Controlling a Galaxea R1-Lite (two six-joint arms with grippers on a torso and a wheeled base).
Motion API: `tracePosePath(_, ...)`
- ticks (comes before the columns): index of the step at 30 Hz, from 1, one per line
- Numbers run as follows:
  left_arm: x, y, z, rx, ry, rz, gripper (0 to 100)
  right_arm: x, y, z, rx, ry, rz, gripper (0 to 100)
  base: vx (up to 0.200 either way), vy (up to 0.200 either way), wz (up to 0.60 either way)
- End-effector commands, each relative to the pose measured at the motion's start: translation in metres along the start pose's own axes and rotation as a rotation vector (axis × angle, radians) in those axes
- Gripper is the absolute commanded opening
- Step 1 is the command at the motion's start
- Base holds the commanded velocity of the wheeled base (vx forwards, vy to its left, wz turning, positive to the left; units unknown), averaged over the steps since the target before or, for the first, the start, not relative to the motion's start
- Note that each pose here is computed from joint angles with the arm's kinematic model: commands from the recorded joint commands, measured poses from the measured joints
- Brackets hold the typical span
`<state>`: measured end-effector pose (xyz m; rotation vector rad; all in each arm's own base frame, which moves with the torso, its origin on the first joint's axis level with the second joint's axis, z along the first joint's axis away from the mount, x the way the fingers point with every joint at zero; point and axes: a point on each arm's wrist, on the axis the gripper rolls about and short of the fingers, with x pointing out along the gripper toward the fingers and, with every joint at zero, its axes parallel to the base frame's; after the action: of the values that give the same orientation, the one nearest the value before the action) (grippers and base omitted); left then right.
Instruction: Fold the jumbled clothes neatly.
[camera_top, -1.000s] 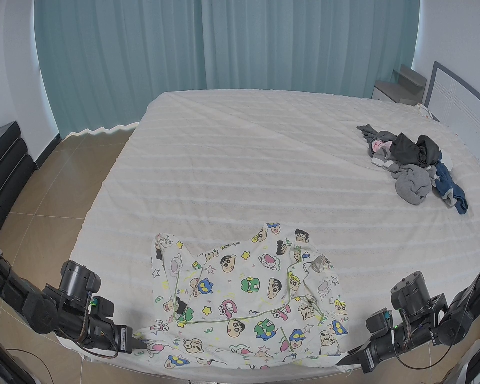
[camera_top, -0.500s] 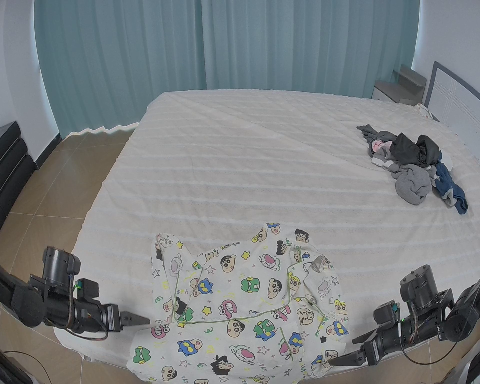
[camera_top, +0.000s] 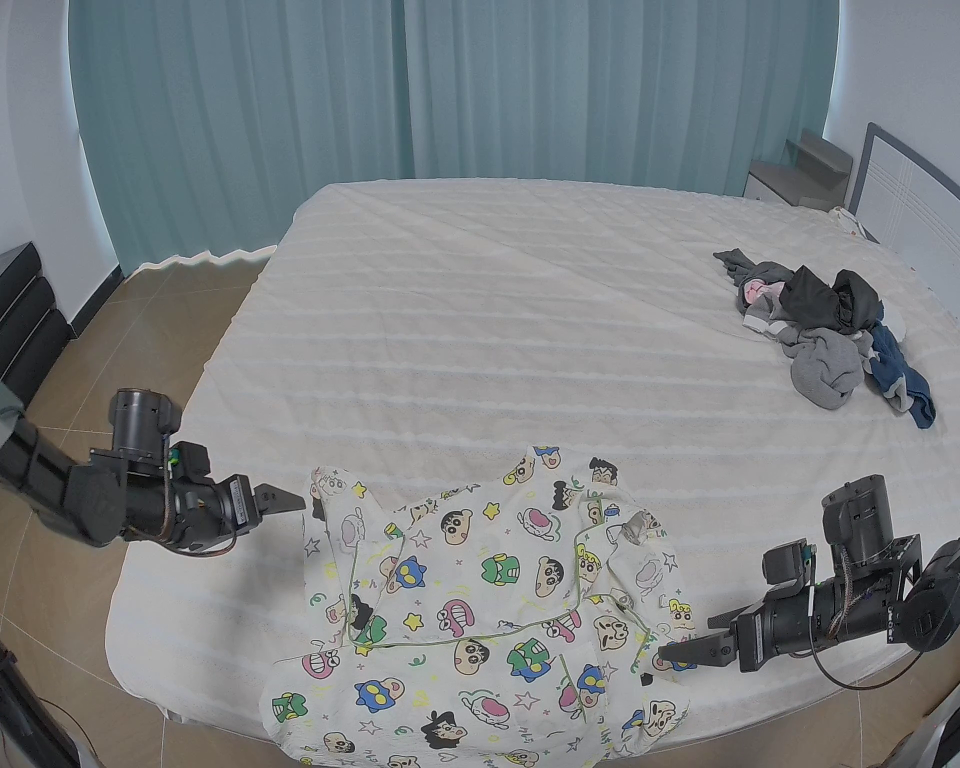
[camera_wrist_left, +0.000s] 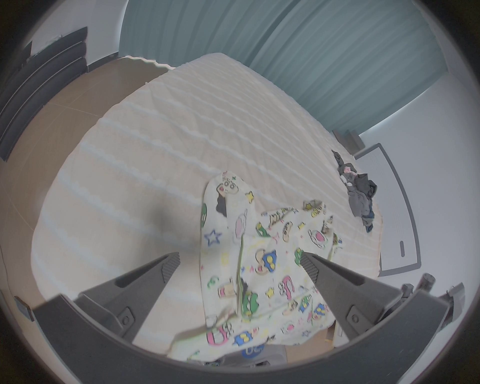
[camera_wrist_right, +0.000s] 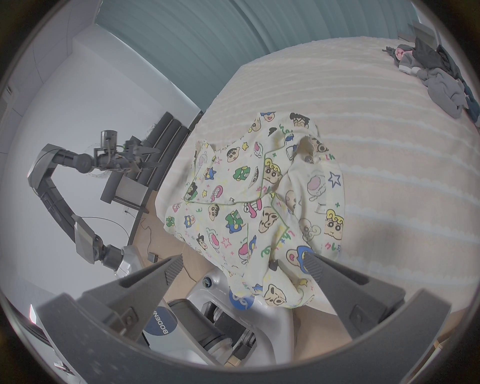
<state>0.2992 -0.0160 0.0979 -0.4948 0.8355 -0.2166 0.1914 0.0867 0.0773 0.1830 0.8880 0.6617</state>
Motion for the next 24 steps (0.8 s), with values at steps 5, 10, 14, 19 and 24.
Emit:
tracePosePath(5,0.093,0.007,0.011,-0.001,0.090,0.040,100,-0.002,0.001,0.007,0.009,-0.029,0.002,100,0.000,0.000,0.00)
tracePosePath(10,0.125,0.005,0.007,0.027,0.102,0.068,100,-0.002,0.001,0.006,0.009,-0.029,0.002,100,0.000,0.000,0.00)
tracePosePath(14,0.138,0.006,0.008,0.036,0.095,0.088,100,-0.001,0.000,0.008,0.012,-0.029,-0.001,100,0.000,0.000,0.00)
tracePosePath(19,0.154,0.007,0.015,0.036,0.077,0.090,100,0.017,-0.014,0.029,0.038,-0.042,-0.032,100,0.000,0.000,0.00)
tracePosePath(24,0.160,0.008,0.018,0.036,0.071,0.087,0,0.042,-0.031,0.050,0.057,-0.053,-0.114,100,0.000,0.000,0.00)
